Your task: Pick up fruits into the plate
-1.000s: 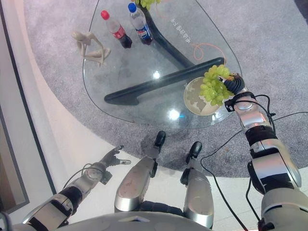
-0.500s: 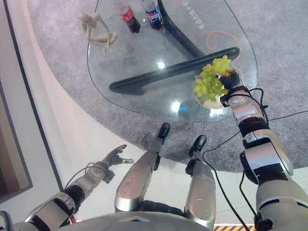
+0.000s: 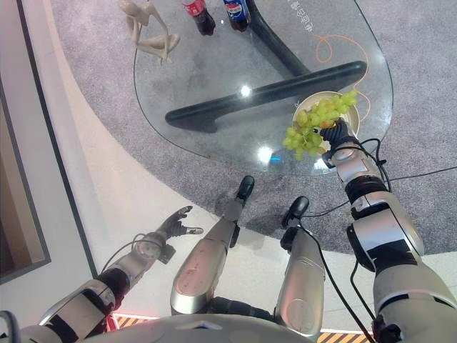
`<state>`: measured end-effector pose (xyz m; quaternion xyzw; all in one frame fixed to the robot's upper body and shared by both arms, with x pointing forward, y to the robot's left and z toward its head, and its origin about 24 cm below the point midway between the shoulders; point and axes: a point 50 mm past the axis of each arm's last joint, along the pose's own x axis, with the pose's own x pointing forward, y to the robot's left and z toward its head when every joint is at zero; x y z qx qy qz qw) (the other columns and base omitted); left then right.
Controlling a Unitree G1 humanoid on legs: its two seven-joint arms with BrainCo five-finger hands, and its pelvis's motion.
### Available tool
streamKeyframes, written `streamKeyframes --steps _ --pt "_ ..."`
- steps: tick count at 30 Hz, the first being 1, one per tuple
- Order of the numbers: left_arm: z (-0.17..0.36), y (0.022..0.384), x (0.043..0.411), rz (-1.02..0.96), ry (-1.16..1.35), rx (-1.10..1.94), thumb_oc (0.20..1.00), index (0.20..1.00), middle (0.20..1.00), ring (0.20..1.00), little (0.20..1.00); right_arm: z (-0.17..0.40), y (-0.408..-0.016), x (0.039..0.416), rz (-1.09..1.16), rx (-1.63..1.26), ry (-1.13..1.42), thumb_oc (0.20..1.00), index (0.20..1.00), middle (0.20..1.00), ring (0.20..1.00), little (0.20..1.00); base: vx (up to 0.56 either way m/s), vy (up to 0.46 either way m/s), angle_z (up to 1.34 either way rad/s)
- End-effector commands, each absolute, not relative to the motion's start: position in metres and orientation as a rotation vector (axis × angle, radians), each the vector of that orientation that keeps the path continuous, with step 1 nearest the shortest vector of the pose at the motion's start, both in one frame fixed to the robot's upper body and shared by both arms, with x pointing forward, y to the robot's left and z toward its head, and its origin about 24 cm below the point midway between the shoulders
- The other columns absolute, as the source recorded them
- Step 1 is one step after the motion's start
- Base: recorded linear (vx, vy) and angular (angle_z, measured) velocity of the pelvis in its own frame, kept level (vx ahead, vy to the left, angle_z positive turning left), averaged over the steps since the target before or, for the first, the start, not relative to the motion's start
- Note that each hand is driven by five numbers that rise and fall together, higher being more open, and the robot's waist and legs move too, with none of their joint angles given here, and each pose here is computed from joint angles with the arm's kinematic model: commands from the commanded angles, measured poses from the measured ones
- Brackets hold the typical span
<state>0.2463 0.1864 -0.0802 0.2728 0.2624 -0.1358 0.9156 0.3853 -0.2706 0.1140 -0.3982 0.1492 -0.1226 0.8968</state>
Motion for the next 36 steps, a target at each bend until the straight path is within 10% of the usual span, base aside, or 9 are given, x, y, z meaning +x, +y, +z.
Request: streamKeyframes --steps 1,26,36 --pt "-0.079 0.174 0.248 -0.3 0.517 0.546 1.0 1.0 1.0 1.0 1.0 0.136 -0.286 0.387 -0.327 -0.926 0.288 0.956 0.956 0.956 0.956 0.956 0.0 0.0 0.0" --pt "-0.082 0.186 0.245 -0.27 0.546 0.542 1.0 1.0 1.0 1.0 1.0 0.122 -0.288 0.374 -0.397 -0.772 0.169 1.0 1.0 1.0 1.0 1.0 0.0 -0.004 -0.01" --pt "-0.106 0.202 0.214 -0.22 0.709 0.415 1.0 1.0 1.0 1.0 1.0 0.029 -0.278 0.32 -0.292 -0.561 0.285 1.0 1.0 1.0 1.0 1.0 0.08 -0.038 -0.07"
